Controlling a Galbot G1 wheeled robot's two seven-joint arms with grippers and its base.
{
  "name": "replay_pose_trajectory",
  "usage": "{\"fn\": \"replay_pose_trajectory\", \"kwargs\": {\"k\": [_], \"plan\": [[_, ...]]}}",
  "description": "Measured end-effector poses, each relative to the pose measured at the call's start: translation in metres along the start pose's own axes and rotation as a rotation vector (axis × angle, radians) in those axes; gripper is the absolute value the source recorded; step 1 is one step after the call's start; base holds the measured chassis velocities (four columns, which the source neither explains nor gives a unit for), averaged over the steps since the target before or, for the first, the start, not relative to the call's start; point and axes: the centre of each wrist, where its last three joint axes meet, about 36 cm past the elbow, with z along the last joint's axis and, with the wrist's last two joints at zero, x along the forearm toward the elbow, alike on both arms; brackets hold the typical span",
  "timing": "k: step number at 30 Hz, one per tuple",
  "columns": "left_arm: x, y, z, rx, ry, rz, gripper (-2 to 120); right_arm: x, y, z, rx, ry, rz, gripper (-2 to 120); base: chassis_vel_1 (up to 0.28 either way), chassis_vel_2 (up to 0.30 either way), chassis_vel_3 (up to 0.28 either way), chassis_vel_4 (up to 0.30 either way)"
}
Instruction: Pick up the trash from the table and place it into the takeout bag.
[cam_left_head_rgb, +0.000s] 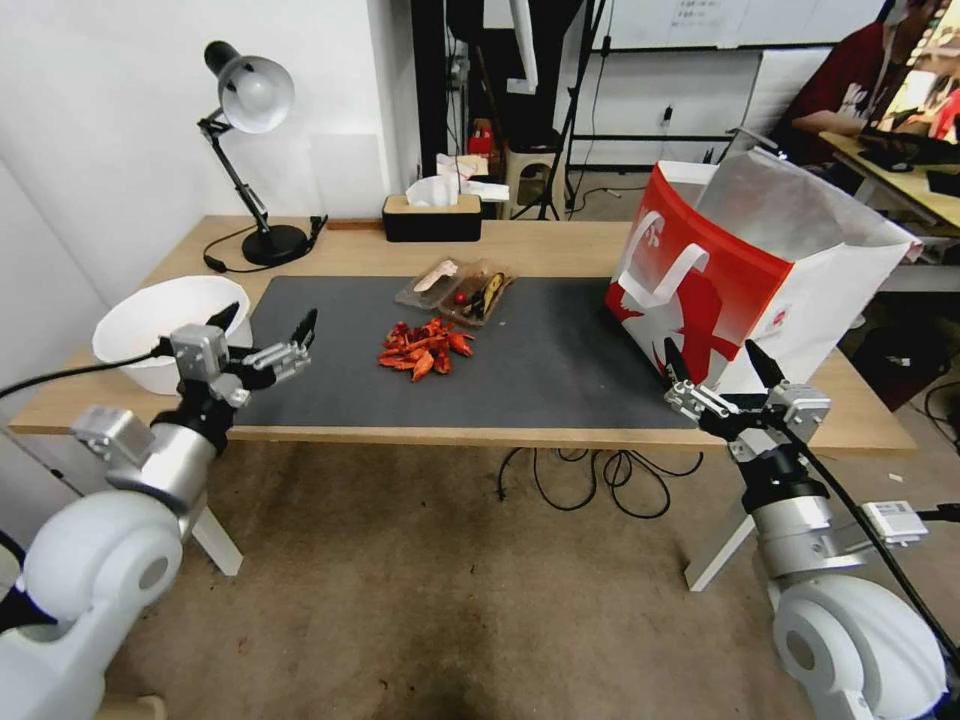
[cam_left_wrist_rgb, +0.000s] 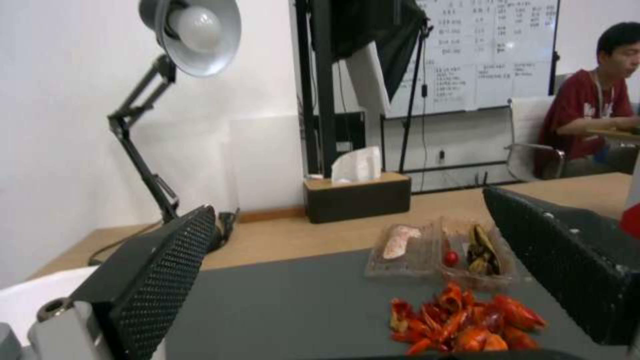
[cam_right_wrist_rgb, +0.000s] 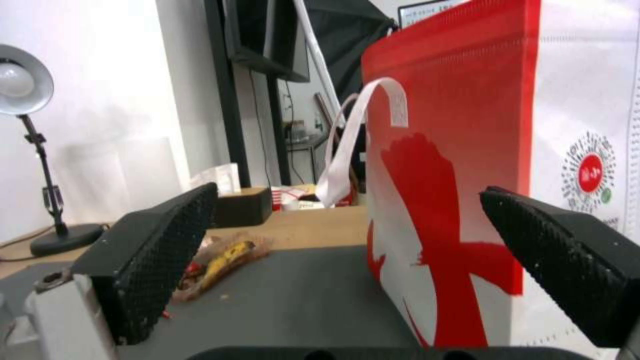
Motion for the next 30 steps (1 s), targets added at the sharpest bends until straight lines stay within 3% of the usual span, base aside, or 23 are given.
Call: {"fn": "replay_pose_trajectory", "kwargs": {"k": [13, 18, 30], "plan": [[0.022, 0.002, 0.028, -0.083, -0.056, -0.03, 100, 0.004, 0.008, 0.001, 0.025, -0.02, 0.015, 100, 0.0, 0.0, 0.0, 0.0], [0.03, -0.002, 0.038, -0.081, -0.05, -0.04, 100, 0.007, 0.015, 0.006, 0.028, -0.027, 0.008, 100, 0.0, 0.0, 0.0, 0.0], [0.064, -0.037, 0.067, -0.064, -0.059, -0.064, 100, 0.024, 0.044, 0.018, 0.039, -0.049, 0.02, 100, 0.0, 0.0, 0.0, 0.0]]}}
